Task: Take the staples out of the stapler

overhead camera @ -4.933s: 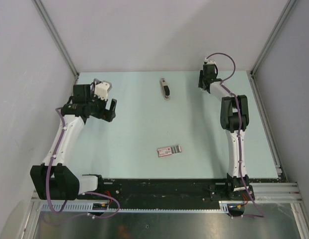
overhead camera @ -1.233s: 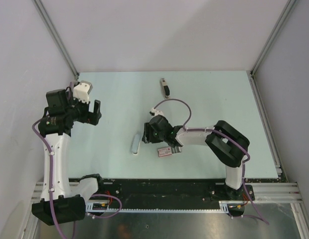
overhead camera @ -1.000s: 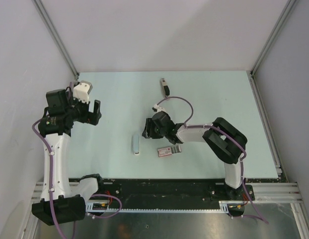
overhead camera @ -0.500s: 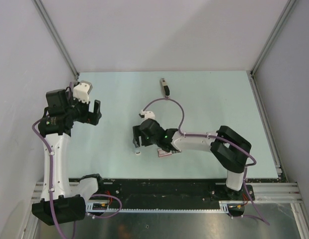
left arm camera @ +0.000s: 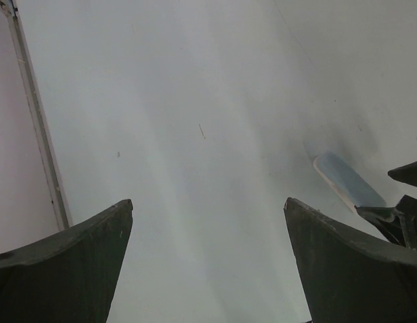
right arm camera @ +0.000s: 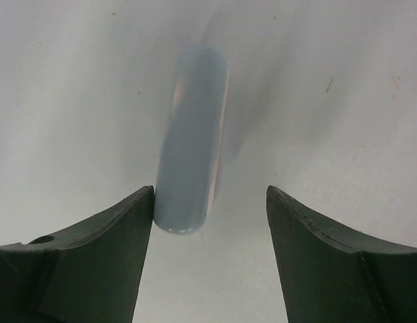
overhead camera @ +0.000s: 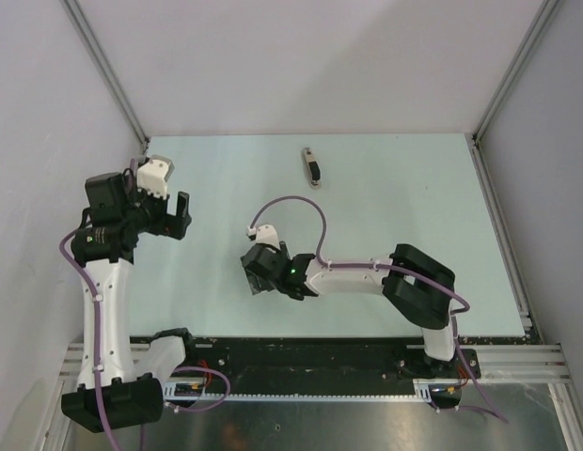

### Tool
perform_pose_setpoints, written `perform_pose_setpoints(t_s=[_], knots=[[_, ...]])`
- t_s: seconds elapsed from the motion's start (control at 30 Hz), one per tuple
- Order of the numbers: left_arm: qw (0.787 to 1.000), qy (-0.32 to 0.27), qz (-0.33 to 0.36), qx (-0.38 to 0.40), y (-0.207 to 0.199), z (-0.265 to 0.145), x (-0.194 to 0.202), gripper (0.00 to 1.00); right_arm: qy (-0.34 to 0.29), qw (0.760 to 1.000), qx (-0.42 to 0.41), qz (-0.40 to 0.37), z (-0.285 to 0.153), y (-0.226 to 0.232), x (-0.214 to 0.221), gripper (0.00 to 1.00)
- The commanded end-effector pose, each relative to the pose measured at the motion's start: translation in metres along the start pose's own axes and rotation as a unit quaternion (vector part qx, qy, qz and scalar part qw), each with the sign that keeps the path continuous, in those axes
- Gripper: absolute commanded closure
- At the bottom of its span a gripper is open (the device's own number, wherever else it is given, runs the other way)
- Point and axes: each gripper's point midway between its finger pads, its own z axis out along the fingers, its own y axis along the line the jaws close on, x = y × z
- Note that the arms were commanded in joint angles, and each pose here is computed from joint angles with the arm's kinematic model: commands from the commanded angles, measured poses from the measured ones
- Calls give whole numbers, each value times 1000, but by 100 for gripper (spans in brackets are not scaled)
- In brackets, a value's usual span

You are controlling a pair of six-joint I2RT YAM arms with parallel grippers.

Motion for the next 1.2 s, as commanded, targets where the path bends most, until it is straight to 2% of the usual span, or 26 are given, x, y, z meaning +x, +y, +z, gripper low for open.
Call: perform_pose_setpoints(t_s=[0.0,0.13,0.33,0.43,0.5,0.57,0.63,0.77,0.9,1.17], knots=[[1000,-16,14,2,-2,-6,-2,1,-26,999,15,-11,5,9,-19,29],[1000,-17,12,3,-2,-6,-2,1,-21,999,19,-19,14,14,-17,35],[1000,-11,14,6,-3,-3,3,1,-15,999,25,-28,16,15,-14,53],[1000,-5,16,8,-3,-1,7,1,-13,999,27,-30,13,14,-15,66],[1000,-2,12,16,-5,2,9,1,-18,999,23,-32,10,16,-22,79],[999,-1,-2,34,-11,7,10,0,-30,999,15,-36,5,21,-36,91],[998,2,-17,60,-20,12,13,0,-45,998,5,-32,-1,27,-55,98],[993,10,-27,117,-40,21,28,2,-82,995,-49,19,-19,44,-95,100],[986,15,-21,165,-57,31,44,6,-127,981,-119,87,-43,61,-131,100],[978,2,-4,211,-72,45,55,5,-170,946,-203,187,-64,82,-158,100]])
